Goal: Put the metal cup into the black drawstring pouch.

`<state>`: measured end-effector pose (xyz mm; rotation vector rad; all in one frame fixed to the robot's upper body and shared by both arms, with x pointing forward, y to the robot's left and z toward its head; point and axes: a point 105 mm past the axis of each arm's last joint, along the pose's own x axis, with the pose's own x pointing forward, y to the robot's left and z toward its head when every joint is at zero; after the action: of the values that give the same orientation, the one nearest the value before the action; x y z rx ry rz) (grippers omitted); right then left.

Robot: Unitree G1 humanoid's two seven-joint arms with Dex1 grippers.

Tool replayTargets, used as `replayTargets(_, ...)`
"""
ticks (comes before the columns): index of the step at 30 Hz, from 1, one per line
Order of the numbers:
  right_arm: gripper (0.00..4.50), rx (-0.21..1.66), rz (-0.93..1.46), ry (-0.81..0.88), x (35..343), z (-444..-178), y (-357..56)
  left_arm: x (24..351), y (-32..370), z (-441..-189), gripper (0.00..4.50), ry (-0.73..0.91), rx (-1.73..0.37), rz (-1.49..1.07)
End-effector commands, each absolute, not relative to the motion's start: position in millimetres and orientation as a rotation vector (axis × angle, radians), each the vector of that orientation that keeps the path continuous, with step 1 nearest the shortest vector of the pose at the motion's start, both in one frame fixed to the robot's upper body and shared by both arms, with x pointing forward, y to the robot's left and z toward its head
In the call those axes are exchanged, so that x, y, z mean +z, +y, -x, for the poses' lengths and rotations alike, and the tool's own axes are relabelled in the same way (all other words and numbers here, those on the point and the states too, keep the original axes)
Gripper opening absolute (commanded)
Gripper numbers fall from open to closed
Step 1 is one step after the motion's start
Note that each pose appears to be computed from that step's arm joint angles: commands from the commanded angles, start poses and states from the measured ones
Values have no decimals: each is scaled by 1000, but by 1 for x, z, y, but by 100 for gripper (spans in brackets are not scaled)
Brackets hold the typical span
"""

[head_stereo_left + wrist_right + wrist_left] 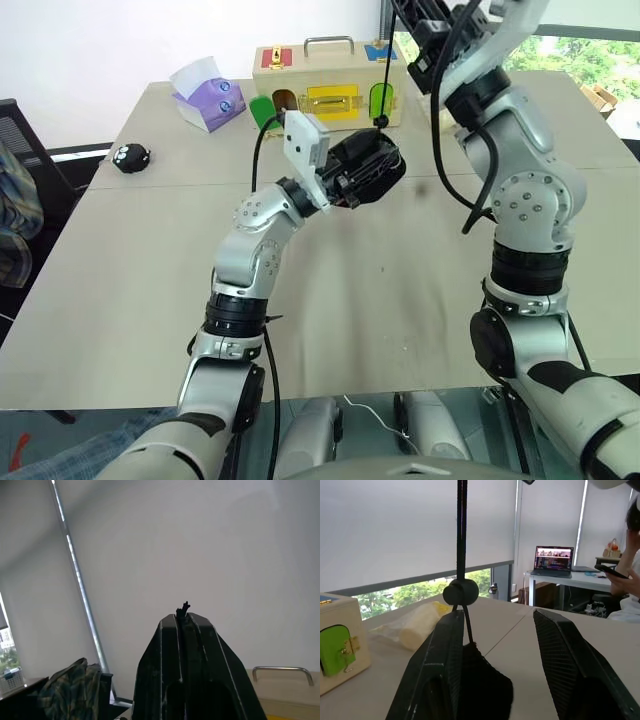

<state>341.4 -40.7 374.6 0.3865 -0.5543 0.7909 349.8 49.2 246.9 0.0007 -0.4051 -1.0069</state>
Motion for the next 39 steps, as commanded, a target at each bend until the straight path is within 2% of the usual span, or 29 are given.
replayTargets(1, 0, 796, -384, -638, 393, -331, -43, 263, 50, -342, 224, -504, -979, -107)
replayTargets(5, 0, 778, -376, -642, 393, -334, -44, 266, 60, -343, 224, -602, -851, -254)
replayTargets(9, 0, 774, -374, -646, 395, -335, -44, 263, 65, -343, 224, -628, -794, -263)
replayTargets(23, 0, 819, -368, -644, 396, -329, -35, 264, 63, -366, 224, -594, -755, -167)
replayTargets(39, 0, 901, -356, -613, 390, -317, -25, 268, 50, -365, 224, -603, -783, -108)
